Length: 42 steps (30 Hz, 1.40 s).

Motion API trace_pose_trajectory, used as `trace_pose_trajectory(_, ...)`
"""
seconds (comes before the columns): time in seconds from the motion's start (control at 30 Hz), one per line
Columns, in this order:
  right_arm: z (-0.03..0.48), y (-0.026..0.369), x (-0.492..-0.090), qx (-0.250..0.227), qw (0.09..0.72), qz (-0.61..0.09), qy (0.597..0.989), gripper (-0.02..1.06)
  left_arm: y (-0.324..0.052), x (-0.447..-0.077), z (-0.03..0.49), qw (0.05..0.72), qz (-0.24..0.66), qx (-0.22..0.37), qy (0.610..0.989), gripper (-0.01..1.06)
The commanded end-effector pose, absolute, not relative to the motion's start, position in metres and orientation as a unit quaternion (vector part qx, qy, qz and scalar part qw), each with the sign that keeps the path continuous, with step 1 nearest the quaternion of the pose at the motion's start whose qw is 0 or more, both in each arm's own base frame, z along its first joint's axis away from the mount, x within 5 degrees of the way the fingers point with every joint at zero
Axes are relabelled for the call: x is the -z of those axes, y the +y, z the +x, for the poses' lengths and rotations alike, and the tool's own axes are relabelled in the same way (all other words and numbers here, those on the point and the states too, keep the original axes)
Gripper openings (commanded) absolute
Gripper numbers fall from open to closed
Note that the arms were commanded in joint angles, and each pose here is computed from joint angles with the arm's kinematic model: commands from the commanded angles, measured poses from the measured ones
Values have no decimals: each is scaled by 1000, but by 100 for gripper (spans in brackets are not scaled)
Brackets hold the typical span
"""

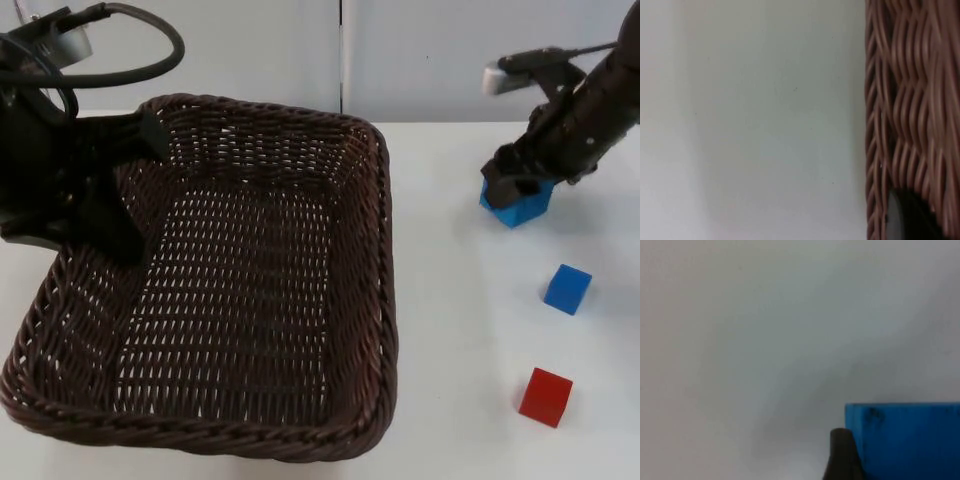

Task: Pick up the basket with the left hand and place the largest block into the basket with the right hand.

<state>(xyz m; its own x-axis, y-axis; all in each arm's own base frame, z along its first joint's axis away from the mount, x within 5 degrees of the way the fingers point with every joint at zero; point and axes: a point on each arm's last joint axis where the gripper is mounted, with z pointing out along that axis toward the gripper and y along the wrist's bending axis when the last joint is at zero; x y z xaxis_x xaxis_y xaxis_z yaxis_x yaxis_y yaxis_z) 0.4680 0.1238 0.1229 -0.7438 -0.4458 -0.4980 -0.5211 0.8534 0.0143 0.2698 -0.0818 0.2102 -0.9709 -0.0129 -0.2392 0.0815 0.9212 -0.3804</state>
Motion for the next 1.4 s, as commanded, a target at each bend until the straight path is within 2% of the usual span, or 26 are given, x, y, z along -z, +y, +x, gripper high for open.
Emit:
trace_pose_trajectory(0.0,463,127,-160,-81,262,-271,923,0,-83,-215,270,133,6,210,969,0)
trace_pose_trajectory(0.03,463,127,-160,-81,262,-271,923,0,-83,-215,270,133,6,210,969,0)
trace_pose_trajectory(0.37,424,122,-261,-99,270,-300,910,0,-83,-215,270,134,7,208,969,0)
trace_pose_trajectory(0.53,408,119,-291,-103,276,-301,907,0,-83,-215,270,134,8,207,969,0)
trace_pose_trajectory(0.77,384,113,-319,-98,287,-296,906,0,-82,-215,270,134,9,205,970,0)
trace_pose_trajectory(1.37,345,110,-344,-112,311,-271,904,0,-82,-215,270,134,9,206,969,0)
